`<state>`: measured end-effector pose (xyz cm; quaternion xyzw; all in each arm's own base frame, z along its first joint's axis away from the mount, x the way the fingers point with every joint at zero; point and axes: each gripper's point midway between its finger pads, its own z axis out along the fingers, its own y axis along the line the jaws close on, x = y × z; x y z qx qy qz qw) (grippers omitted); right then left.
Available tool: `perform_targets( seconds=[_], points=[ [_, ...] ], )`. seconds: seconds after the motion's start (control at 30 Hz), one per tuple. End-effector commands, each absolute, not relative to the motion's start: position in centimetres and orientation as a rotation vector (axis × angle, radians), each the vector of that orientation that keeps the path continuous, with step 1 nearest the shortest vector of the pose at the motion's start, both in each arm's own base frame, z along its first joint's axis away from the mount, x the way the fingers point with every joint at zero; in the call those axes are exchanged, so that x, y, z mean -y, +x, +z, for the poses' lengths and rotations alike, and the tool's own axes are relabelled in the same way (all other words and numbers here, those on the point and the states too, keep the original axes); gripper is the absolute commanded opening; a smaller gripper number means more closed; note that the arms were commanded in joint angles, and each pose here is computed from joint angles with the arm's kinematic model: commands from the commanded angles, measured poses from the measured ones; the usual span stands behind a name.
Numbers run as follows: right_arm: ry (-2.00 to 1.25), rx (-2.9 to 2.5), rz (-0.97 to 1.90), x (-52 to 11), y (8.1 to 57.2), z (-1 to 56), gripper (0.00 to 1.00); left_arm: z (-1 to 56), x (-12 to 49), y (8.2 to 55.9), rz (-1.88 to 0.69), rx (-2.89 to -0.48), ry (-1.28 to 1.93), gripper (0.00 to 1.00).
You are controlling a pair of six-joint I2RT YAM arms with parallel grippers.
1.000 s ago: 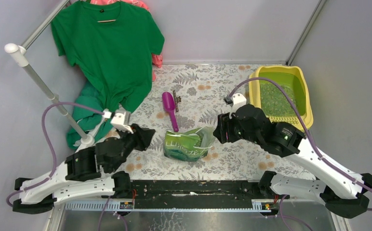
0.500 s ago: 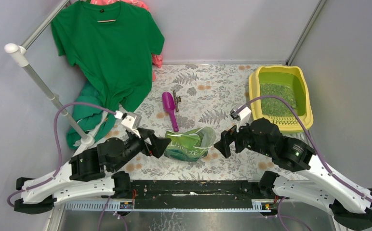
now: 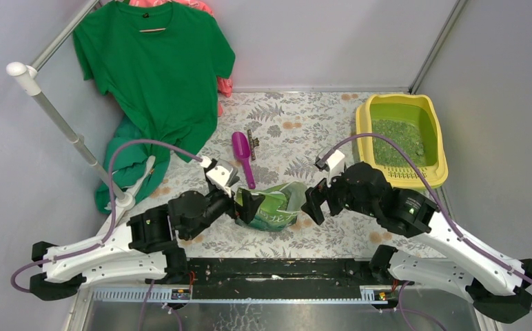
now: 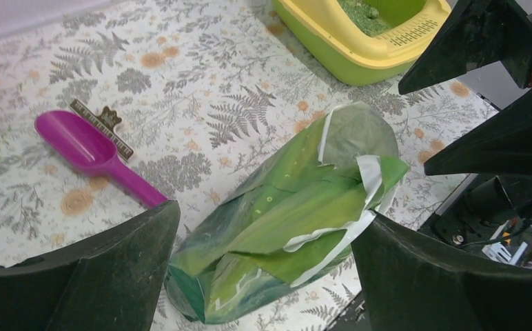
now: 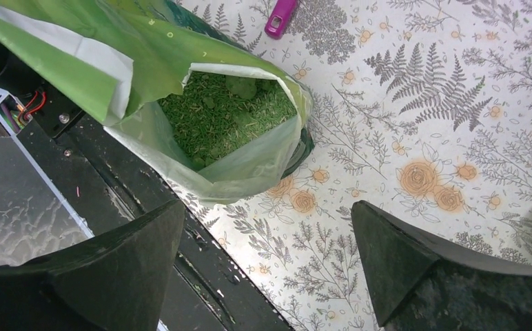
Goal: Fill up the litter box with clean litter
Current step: Adjust the cat litter bag at the center of the board.
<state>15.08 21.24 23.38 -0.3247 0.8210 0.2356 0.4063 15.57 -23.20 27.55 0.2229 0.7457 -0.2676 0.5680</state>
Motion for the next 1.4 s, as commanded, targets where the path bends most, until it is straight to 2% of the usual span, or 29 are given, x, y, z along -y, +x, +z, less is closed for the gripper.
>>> perform_targets(
  seconds=[0.0,0.07,0.1,0.17,0.2,0.5,0.93,0.97,1.03,1.1,1.13,1.2,1.23,1.37],
  points=[
    [-0.814,-1.974,0.611,-20.7,15.1,26.5,1.0,29.7,24.5,16.4,-0.628,-1.601,0.554,0.98],
    [-0.818,-1.971,0.609,-20.3,14.8,26.6,1.0,29.2,24.9,16.5,-0.622,-1.589,0.572,0.89],
    [-0.813,-1.969,0.603,-20.1,14.8,26.6,1.0,28.8,25.1,16.5,-0.619,-1.588,0.583,0.7],
    [-0.797,-1.965,0.581,-19.6,15.0,26.6,1.0,28.3,25.5,16.7,-0.614,-1.599,0.587,0.09],
    [-0.782,-1.962,0.572,-19.4,15.1,26.5,1.0,28.0,25.4,16.9,-0.598,-1.615,0.574,0.0],
    [-0.575,-2.081,0.546,-20.1,16.8,25.9,0.99,31.0,20.9,16.9,-0.675,-1.553,0.323,0.0],
    [-0.58,-2.227,0.527,-24.5,19.1,24.0,0.74,30.5,18.7,17.7,-0.595,-1.583,0.225,0.0],
    [-0.59,-2.235,0.528,-24.7,19.1,23.7,0.7,30.6,18.5,17.8,-0.588,-1.585,0.217,0.0],
    [-0.598,-2.261,0.519,-24.9,19.3,23.3,0.47,30.8,17.9,17.9,-0.572,-1.586,0.197,0.0],
    [-0.596,-2.296,0.478,-24.8,19.8,22.9,0.44,31.2,17.5,18.0,-0.568,-1.578,0.178,0.0],
    [-0.604,-2.316,0.462,-24.9,19.9,22.8,0.39,31.4,17.1,18.1,-0.558,-1.573,0.161,0.0],
    [-0.621,-2.374,0.452,-25.2,19.9,22.7,0.07,32.2,16.3,18.4,-0.536,-1.561,0.124,0.0],
    [-0.621,-2.406,0.449,-25.3,19.9,22.7,0.0,32.5,15.9,18.5,-0.524,-1.555,0.111,0.0],
    [-0.633,-2.468,0.545,-26.4,18.6,24.9,0.0,33.9,15.2,19.1,-0.464,-1.54,0.084,0.0]
  ],
)
